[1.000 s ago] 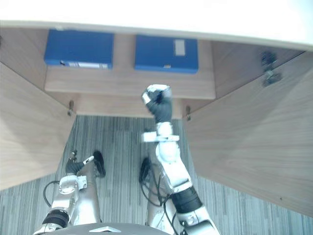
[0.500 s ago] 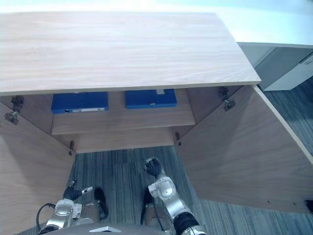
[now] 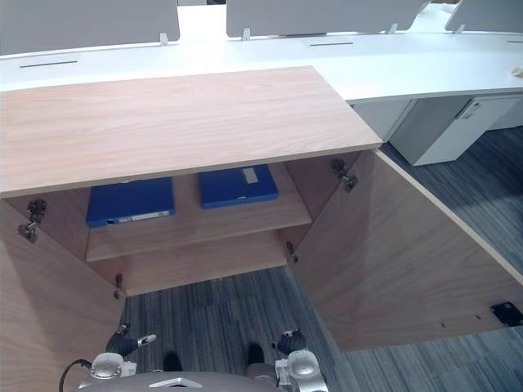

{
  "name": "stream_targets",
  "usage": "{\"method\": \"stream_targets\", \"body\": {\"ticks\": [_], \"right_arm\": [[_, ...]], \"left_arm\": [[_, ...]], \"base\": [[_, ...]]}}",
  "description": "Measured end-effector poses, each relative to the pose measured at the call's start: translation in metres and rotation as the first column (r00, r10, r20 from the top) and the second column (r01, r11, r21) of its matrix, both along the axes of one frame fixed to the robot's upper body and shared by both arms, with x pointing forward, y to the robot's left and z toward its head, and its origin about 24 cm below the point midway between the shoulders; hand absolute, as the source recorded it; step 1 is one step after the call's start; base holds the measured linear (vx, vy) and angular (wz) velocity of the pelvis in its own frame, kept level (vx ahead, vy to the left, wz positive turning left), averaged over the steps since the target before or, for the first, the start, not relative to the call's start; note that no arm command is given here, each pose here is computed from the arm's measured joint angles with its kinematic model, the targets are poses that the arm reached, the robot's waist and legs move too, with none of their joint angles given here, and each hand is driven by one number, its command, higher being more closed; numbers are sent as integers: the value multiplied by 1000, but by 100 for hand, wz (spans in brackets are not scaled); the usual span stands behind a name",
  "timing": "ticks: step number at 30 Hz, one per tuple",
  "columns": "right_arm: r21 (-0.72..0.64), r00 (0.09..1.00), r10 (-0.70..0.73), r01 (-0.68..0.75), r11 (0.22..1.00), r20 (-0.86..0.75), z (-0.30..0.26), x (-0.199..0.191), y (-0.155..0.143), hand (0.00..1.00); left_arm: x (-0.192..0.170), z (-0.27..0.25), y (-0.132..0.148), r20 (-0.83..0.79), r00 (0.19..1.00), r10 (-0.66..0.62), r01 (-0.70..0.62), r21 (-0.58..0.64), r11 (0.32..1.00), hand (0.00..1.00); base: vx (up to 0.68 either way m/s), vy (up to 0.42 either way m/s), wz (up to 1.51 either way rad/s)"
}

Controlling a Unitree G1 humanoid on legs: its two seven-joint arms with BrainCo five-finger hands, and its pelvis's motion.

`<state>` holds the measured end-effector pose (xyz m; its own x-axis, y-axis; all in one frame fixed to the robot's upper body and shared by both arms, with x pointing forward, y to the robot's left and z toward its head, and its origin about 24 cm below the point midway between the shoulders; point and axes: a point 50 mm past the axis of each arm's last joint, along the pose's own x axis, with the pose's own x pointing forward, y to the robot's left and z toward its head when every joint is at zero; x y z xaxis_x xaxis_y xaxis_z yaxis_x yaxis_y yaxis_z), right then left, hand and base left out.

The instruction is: Walk over to the cabinet, pick up the folder, carry it to the office cabinet, place the folder inside the office cabinet, then close the office cabinet door

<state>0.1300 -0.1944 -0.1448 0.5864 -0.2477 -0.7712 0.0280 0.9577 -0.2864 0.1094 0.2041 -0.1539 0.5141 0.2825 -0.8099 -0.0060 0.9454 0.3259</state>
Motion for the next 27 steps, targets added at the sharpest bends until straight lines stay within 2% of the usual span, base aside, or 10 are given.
{"method": "stream_targets", "body": {"ticks": [8,12,16,20,24,27], "right_arm": [[46,969,-245,247,968,-29,-4,-13,-19,0],[74,916,-400,397,915,26,2,-14,-34,0],[121,800,-582,570,813,146,17,-16,-58,0],[162,616,-732,722,672,290,39,-28,-88,0],[186,446,-771,799,572,455,72,-33,-125,0],[200,365,-745,812,548,559,97,-24,-145,0]], "left_arm": [[-2,-1,0,-12,1000,-4,4,-7,1000,0],[-4,-2,0,-18,1000,-2,2,-6,1000,0],[-6,-2,-2,-24,1000,-3,3,-19,1000,0],[-6,-3,-7,-21,1000,18,-18,-38,999,0],[-2,0,-8,15,999,46,-45,-48,998,0],[-1,2,-9,27,999,33,-32,-44,999,0]], "base": [[23,13,-17],[44,3,-35],[40,-3,-33],[50,-11,-28],[36,-16,-18],[14,-22,-15]]}}
